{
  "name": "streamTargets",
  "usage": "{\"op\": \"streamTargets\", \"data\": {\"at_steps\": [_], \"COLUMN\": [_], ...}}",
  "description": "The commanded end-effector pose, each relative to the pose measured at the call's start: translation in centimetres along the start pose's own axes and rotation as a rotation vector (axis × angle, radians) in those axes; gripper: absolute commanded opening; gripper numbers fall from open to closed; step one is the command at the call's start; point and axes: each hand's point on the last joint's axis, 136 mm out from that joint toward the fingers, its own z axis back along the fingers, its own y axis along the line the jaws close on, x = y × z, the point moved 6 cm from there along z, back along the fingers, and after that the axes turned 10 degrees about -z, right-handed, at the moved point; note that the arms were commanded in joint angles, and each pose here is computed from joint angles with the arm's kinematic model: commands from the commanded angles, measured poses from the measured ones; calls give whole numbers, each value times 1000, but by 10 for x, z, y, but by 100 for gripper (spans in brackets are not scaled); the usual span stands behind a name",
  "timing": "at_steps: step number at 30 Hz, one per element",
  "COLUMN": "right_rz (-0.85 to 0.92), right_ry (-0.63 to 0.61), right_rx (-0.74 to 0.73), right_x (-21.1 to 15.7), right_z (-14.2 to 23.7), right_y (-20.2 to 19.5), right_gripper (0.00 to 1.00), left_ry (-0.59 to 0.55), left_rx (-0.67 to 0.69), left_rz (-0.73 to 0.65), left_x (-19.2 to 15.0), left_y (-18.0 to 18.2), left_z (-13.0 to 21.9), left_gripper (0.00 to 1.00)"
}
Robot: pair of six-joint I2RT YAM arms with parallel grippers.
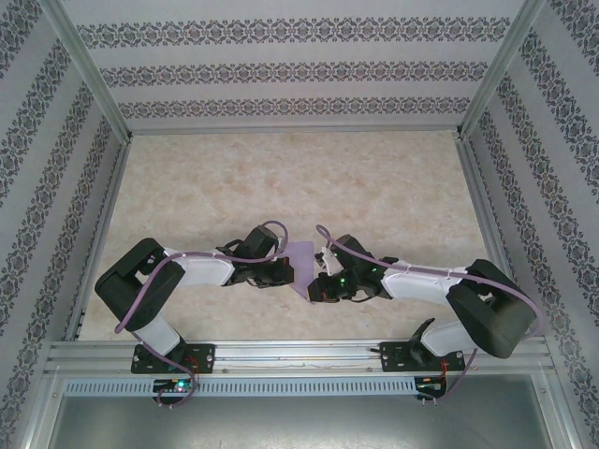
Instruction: Fold a paper plane with a square sheet of paper (fold left side to right side)
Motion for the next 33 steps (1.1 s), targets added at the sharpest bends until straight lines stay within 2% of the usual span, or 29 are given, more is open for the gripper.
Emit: {"op": "streamTargets", "data": {"at_steps": [1, 33], "right_rz": [5, -45], "right_ry": [-12, 37], "right_rx": [-7, -74], "right_x": [3, -6], "right_z": [-3, -16], "right_y": [2, -19], "right_gripper": [7, 7], "left_ry": [52, 62], "left_rx": [120, 127], "left_rz": [26, 23], "left_x": [-19, -19], "left_y": [24, 25], "left_z": [-9, -11], "left_gripper": [1, 1]}}
